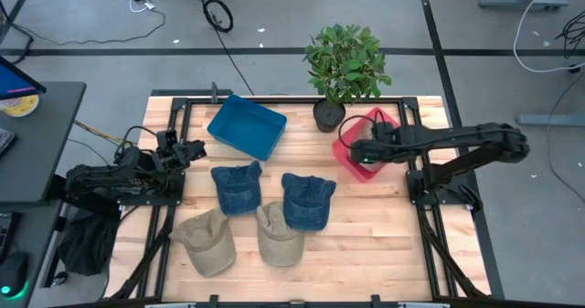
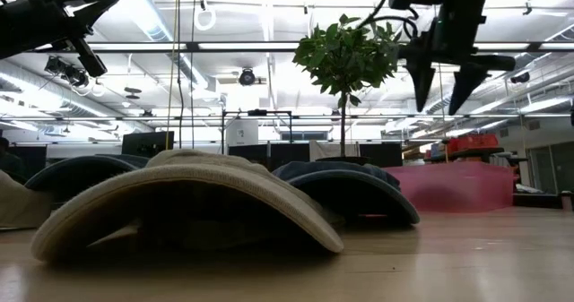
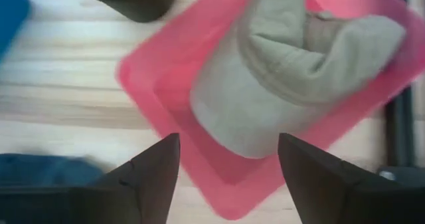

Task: Pick & Place hat
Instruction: Put the right brown cap into the red bin

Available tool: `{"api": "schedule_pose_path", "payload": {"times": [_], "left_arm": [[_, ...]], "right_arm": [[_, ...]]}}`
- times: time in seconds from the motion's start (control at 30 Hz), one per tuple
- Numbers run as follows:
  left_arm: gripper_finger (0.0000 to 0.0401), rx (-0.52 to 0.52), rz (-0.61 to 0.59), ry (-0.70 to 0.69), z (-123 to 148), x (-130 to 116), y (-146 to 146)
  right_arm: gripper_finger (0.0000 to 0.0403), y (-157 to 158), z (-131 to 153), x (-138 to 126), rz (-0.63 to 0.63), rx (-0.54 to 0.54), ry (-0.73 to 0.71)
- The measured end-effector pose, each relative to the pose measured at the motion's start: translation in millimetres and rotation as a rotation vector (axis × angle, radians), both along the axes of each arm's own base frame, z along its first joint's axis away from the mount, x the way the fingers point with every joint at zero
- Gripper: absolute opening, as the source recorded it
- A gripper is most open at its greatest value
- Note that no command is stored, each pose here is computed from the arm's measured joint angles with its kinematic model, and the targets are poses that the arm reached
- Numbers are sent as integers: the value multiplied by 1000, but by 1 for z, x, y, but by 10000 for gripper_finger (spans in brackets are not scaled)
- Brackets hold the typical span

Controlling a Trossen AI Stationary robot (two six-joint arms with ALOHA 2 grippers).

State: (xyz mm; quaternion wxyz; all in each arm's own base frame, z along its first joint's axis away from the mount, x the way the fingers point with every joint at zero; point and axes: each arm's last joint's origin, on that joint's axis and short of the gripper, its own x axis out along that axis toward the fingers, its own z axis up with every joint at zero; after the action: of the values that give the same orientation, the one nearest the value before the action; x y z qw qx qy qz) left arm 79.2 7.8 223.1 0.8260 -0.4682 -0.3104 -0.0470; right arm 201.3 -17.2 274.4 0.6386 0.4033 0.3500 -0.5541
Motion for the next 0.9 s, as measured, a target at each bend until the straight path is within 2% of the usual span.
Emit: {"api": "schedule_pose_path", "payload": {"times": [0.17, 0.37, 0.67, 0.77, 0.9], "left_arm": [[3, 0, 1, 0, 0, 0, 0], [3, 19, 13, 5, 0, 0, 0], [3, 20, 14, 7, 0, 0, 0], [3, 21, 14, 11, 0, 0, 0], [3, 19, 13, 17, -1, 1, 0]], "right_arm": [[251, -1, 4, 8, 11, -10, -104], [251, -4, 7, 16, 10, -76, -184], [251, -26, 3, 1, -154, -44, -83], [251, -38, 2, -4, -143, -53, -17], [251, -57, -2, -9, -56, -48, 121]]}}
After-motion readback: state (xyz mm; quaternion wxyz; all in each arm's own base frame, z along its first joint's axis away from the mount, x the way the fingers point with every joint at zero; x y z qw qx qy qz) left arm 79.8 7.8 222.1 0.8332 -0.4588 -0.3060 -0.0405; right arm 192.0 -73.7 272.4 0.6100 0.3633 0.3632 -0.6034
